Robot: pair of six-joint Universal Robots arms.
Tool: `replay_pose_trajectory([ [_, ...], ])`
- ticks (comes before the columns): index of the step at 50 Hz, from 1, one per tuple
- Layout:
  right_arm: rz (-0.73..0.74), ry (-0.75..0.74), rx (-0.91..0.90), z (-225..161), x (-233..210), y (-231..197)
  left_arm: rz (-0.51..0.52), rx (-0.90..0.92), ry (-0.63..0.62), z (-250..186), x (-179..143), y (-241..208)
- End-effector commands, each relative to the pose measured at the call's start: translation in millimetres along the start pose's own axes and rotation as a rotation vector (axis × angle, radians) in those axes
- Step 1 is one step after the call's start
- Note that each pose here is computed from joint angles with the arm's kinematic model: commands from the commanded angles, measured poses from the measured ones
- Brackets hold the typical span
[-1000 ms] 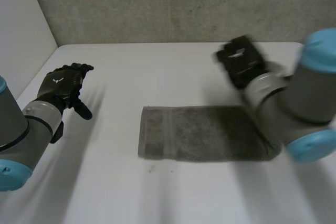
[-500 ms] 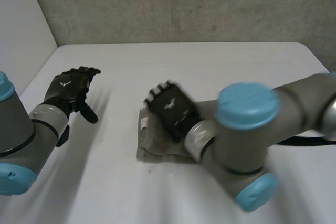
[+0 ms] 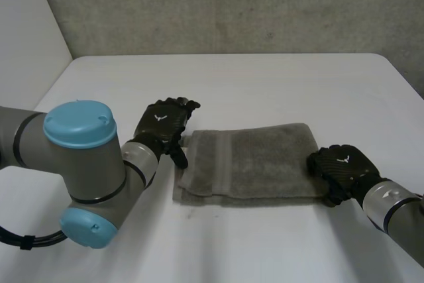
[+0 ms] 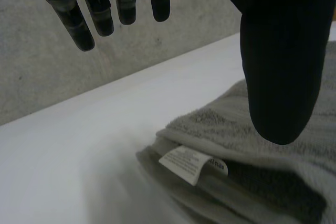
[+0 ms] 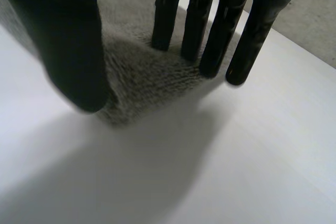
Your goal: Fold the towel.
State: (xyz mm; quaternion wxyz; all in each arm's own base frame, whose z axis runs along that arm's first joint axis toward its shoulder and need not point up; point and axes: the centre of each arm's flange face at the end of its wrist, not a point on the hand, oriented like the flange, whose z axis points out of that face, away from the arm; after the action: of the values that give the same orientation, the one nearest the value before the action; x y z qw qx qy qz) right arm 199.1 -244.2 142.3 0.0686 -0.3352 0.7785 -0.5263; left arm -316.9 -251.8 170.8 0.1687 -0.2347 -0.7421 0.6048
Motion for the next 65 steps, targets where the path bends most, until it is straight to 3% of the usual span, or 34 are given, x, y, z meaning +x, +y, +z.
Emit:
replay_pose_trajectory([
  [1, -0.085, 0.052, 0.01, 24, 10, 20, -0.001, -0.027, -0.022, -3, -2, 8],
  [7, -0.13, 0.141, 0.074, 28, 27, -5, -0.004, -0.034, -0.038, -16, -7, 6],
  [10, -0.161, 0.14, 0.168, 28, 18, -37, -0.009, -0.029, -0.046, -21, -10, 3],
  [12, -0.181, 0.065, 0.297, 24, -17, -77, -0.009, -0.025, -0.053, -27, -12, 0],
  [16, -0.17, -0.021, 0.339, 24, -49, -97, -0.01, -0.016, -0.069, -32, -18, -4],
  [18, -0.182, -0.147, 0.326, 27, -90, -100, -0.012, -0.011, -0.086, -34, -22, -6],
  [19, -0.182, -0.147, 0.326, 27, -90, -100, -0.015, -0.006, -0.108, -36, -28, -9],
  [21, -0.229, -0.296, 0.332, 20, -146, -103, -0.021, 0.006, -0.157, -39, -39, -14],
  [27, -0.265, -0.423, 0.258, 27, -192, -74, -0.03, 0.022, -0.189, -42, -47, -20],
  [37, -0.219, -0.366, 0.292, 11, -174, -94, -0.021, 0.061, -0.169, -36, -43, -30],
  [45, 0.0, -0.218, 0.285, 5, -103, -110, -0.022, 0.126, -0.092, -13, -14, -45],
  [52, 0.206, -0.158, 0.274, 12, -53, -111, -0.122, 0.127, -0.02, 6, 10, -40],
  [65, 0.244, -0.289, 0.086, 61, -71, -60, -0.113, -0.169, -0.025, 3, 20, 32],
])
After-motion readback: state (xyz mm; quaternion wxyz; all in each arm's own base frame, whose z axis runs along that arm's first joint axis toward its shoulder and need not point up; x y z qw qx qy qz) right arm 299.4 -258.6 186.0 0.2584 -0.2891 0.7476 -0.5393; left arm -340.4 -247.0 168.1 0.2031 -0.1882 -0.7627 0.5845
